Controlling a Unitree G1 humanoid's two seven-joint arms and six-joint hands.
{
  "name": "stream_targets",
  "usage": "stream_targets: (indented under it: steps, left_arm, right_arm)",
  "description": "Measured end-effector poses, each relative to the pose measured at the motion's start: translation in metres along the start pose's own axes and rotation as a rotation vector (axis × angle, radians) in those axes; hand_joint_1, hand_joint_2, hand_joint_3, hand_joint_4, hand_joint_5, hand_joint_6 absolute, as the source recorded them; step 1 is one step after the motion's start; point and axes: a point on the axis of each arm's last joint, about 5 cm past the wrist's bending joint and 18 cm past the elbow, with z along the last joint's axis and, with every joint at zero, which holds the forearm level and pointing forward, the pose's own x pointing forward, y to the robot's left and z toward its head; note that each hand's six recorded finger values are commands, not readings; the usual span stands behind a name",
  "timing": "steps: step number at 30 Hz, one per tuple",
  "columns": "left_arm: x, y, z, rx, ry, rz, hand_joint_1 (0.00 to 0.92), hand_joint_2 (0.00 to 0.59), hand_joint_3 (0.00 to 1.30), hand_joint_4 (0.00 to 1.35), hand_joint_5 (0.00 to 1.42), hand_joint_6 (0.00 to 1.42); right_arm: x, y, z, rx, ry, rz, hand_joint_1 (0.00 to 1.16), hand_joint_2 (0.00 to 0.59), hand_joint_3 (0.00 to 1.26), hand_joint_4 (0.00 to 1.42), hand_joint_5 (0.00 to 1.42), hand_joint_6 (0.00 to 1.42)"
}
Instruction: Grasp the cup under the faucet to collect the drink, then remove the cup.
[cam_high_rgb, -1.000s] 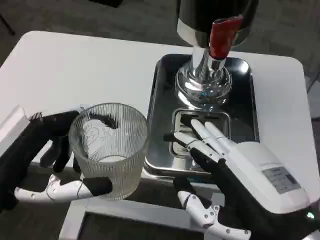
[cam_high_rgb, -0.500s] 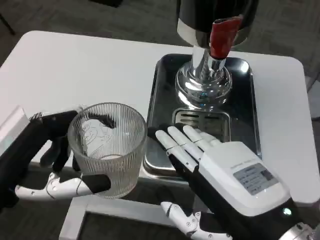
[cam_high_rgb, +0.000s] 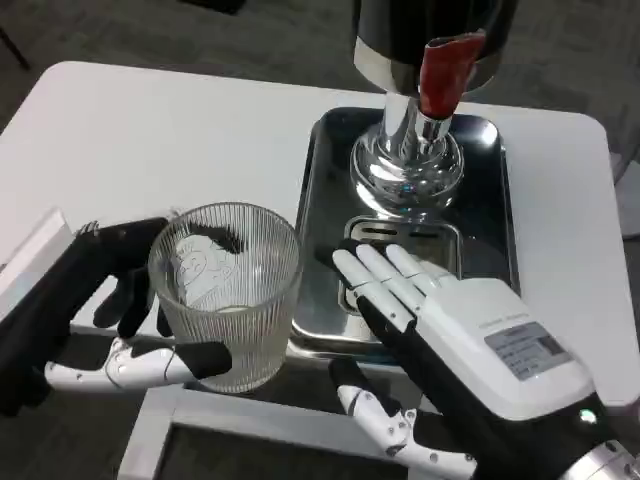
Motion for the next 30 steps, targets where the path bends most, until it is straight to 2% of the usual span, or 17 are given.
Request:
stream_targets:
  steps: [8, 11, 19, 25, 30]
  left_arm:
    - [0.007, -0.003, -0.0052, -0.008, 0.006, 0.002, 0.381, 0.112, 0.91, 1.06, 1.27, 1.42]
    - [0.012, -0.006, -0.0069, -0.004, 0.004, -0.008, 0.381, 0.112, 0.91, 1.06, 1.27, 1.42]
    - [0.032, -0.018, -0.0145, 0.008, 0.008, -0.019, 0.381, 0.112, 0.91, 1.06, 1.27, 1.42]
    - [0.049, -0.025, -0.0215, 0.020, 0.021, -0.019, 0.380, 0.113, 0.91, 1.06, 1.27, 1.42]
    - [0.063, -0.027, -0.0247, 0.027, 0.018, 0.007, 0.379, 0.114, 0.91, 1.06, 1.27, 1.42]
  right_arm:
    - [-0.001, 0.0008, -0.0015, 0.019, 0.012, -0.005, 0.09, 0.534, 0.00, 0.00, 0.00, 0.08]
    - [-0.002, 0.0009, -0.0021, 0.024, 0.019, -0.022, 0.09, 0.534, 0.00, 0.00, 0.00, 0.08]
    - [-0.009, 0.0014, -0.0061, 0.036, 0.076, -0.044, 0.10, 0.533, 0.00, 0.00, 0.00, 0.08]
    - [-0.014, 0.0003, -0.0089, 0.042, 0.113, -0.076, 0.10, 0.533, 0.00, 0.00, 0.00, 0.08]
    - [-0.020, -0.0023, -0.0131, 0.028, 0.161, -0.119, 0.11, 0.533, 0.00, 0.00, 0.00, 0.07]
